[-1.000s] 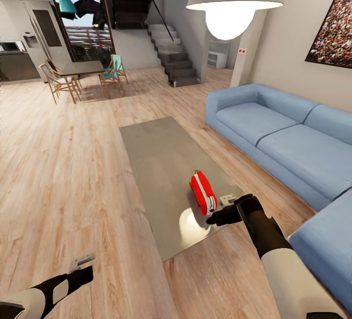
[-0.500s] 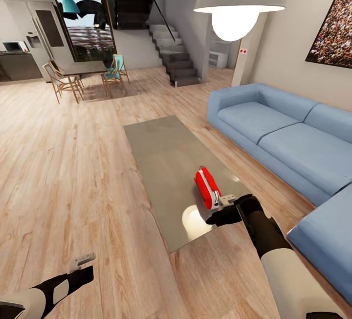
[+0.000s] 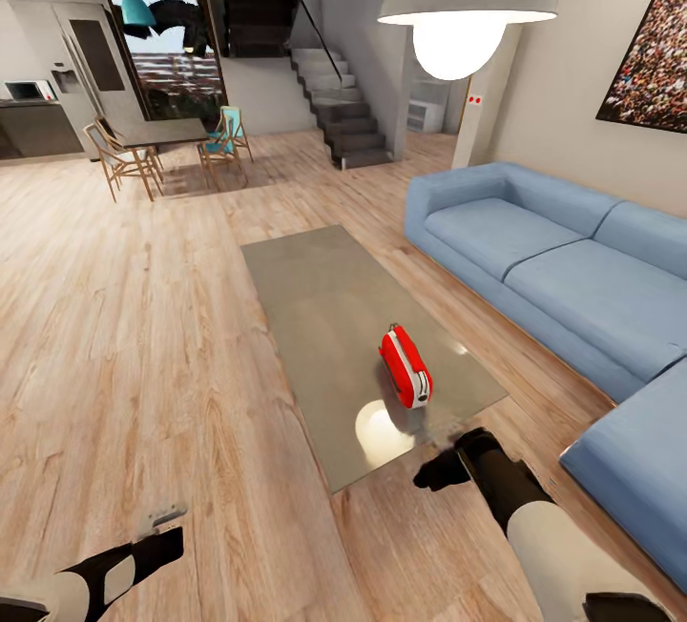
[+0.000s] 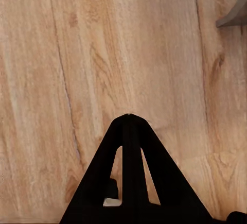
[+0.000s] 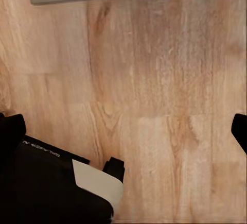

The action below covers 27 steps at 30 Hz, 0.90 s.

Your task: Turn on the radio receiver that's on the table in the living room.

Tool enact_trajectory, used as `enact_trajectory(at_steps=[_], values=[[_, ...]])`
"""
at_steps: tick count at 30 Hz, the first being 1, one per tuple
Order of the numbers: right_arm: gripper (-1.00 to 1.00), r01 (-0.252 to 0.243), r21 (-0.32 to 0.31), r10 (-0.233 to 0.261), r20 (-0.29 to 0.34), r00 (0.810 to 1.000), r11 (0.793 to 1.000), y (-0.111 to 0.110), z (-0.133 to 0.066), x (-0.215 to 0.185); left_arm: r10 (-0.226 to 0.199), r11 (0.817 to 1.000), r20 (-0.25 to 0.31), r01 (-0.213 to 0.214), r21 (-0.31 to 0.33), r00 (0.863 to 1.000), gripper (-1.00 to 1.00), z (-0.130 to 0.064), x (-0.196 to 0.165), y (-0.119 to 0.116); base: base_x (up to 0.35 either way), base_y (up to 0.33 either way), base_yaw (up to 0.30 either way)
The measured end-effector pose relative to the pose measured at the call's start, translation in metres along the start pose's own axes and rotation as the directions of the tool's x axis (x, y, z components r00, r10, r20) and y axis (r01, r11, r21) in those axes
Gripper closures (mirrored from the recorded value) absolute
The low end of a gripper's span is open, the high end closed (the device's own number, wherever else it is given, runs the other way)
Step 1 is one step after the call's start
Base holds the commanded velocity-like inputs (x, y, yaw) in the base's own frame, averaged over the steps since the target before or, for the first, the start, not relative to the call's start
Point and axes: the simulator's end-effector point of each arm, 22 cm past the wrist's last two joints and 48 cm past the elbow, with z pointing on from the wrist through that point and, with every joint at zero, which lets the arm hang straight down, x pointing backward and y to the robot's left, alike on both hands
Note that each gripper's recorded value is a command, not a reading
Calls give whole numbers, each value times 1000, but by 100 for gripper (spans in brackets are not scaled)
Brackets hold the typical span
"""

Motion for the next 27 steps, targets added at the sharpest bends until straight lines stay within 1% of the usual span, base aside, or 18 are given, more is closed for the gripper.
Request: enact_trajectory(at_steps=[2, 3, 6, 8, 10, 12, 14, 15, 16, 17, 18, 19, 20, 21, 23, 24, 26, 27], values=[[-100, 28, 49, -27, -26, 999, 998, -12, 23, 36, 3, 1000, -18, -3, -14, 1000, 100, -2, 15, 11, 0, 0, 0], [-100, 35, 62, -33, -33, 999, 997, -15, 28, 46, 3, 1000, -22, -4, -18, 1000, 100, -2, 20, 13, 0, 0, 0], [-100, 71, 144, -63, -62, 996, 987, -36, 52, 111, 10, 999, -60, -14, -51, 998, 100, -8, 54, 39, 0, 0, 0], [-100, 81, 180, -71, -63, 996, 980, -47, 56, 140, 13, 997, -88, -19, -68, 996, 100, -13, 76, 53, 0, 0, 0], [-100, 83, 232, -74, -45, 996, 969, -63, 56, 162, 14, 996, -127, -26, -86, 992, 100, -19, 107, 68, 0, 0, 0], [-100, 59, 258, -45, -57, 997, 964, -69, 57, 198, 16, 994, -163, -33, -100, 987, 100, -27, 137, 80, 0, 0, 0], [-100, 2, 263, 19, -76, 997, 965, -64, 58, 236, 20, 993, -186, -41, -110, 982, 100, -34, 163, 89, 0, 0, 0], [-100, -14, 263, 37, -81, 996, 965, -62, 58, 245, 21, 993, -191, -43, -113, 981, 100, -36, 169, 91, 0, 0, 0], [-100, -42, 263, 67, -87, 994, 964, -57, 59, 261, 28, 992, -198, -52, -117, 980, 100, -40, 180, 96, 0, 0, 0], [-100, -63, 261, 90, -92, 992, 963, -53, 59, 274, 40, 991, -205, -66, -120, 978, 100, -44, 192, 101, 0, 0, 0], [-100, -76, 257, 104, -99, 990, 963, -47, 60, 287, 63, 989, -212, -90, -120, 975, 100, -49, 204, 106, 0, 0, 0], [-100, -81, 255, 110, -105, 988, 964, -44, 60, 294, 78, 987, -215, -105, -118, 973, 100, -51, 210, 108, 0, 0, 0], [-100, -87, 249, 120, -118, 986, 964, -37, 60, 307, 113, 984, -221, -140, -111, 969, 100, -56, 221, 112, 0, 0, 0], [-100, -91, 242, 126, -134, 983, 966, -29, 60, 321, 147, 980, -227, -174, -101, 963, 100, -61, 233, 115, 0, 0, 0], [-100, -95, 219, 133, -162, 978, 971, -7, 62, 344, 212, 969, -253, -237, -74, 944, 100, -73, 260, 119, 0, 0, 0], [-100, -96, 213, 133, -168, 977, 972, -2, 62, 348, 226, 966, -260, -251, -67, 939, 100, -76, 267, 119, 0, 0, 0], [-100, -99, 189, 135, -186, 973, 977, 19, 64, 361, 278, 953, -286, -300, -35, 917, 100, -84, 287, 119, 0, 0, 0], [-100, -99, 185, 135, -189, 973, 978, 23, 64, 363, 288, 951, -290, -309, -29, 912, 100, -85, 290, 118, 0, 0, 0]])
